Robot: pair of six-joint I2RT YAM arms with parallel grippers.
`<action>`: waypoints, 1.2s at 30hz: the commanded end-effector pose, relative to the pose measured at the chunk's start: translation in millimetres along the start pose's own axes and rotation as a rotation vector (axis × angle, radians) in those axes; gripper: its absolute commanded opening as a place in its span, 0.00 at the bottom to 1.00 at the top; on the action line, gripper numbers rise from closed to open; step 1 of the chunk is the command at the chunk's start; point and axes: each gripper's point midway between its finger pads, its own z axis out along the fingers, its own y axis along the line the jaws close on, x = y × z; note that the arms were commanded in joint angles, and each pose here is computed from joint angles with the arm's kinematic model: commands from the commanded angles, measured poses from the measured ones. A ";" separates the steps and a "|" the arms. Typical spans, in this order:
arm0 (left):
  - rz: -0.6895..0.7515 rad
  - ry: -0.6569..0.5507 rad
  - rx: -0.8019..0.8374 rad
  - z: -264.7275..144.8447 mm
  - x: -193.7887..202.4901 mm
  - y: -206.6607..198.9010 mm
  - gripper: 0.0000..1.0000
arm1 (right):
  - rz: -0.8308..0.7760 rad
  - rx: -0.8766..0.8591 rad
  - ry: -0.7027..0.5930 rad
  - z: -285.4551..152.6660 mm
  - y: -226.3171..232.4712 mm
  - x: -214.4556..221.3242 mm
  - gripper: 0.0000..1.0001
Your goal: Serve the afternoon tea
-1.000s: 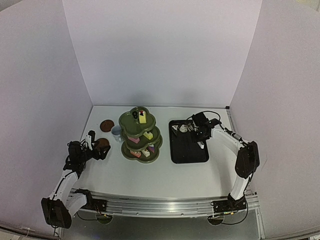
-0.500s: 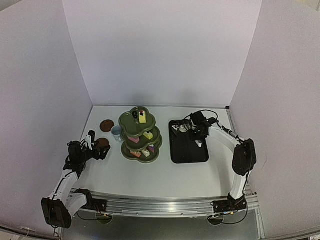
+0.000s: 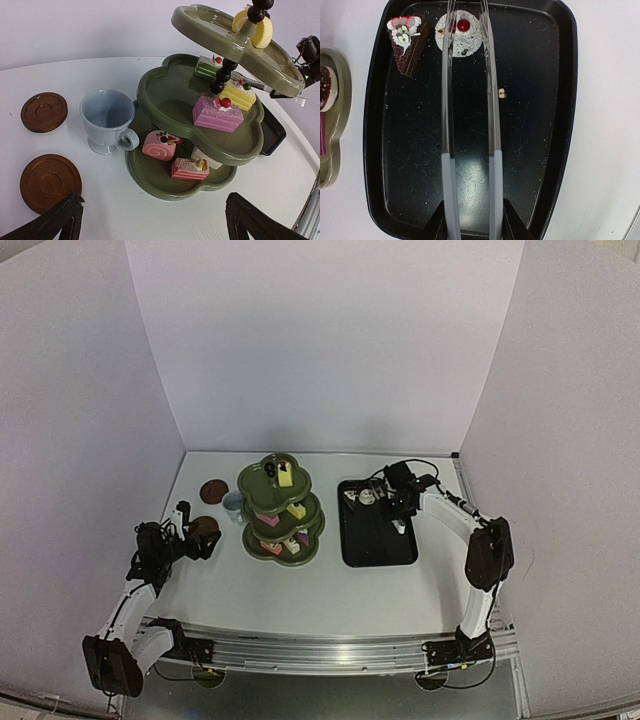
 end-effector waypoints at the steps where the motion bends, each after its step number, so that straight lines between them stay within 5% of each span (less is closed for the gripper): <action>1: 0.041 -0.041 0.000 -3.4 -18.9 -2.6 1.00 | 0.019 -0.036 -0.027 -7.8 4.9 -4.3 0.28; 10: 0.045 -0.042 0.000 -3.5 -19.3 -2.7 1.00 | 0.024 -0.034 -0.003 0.0 5.0 1.2 0.28; 22: 0.049 -0.043 -0.003 -3.3 -20.8 -2.1 1.00 | 0.017 -0.028 0.018 4.8 4.3 4.7 0.01; 36: 0.049 -0.043 -0.003 -2.3 -20.4 -1.4 1.00 | -0.084 0.031 -0.129 -52.4 -1.6 -23.5 0.00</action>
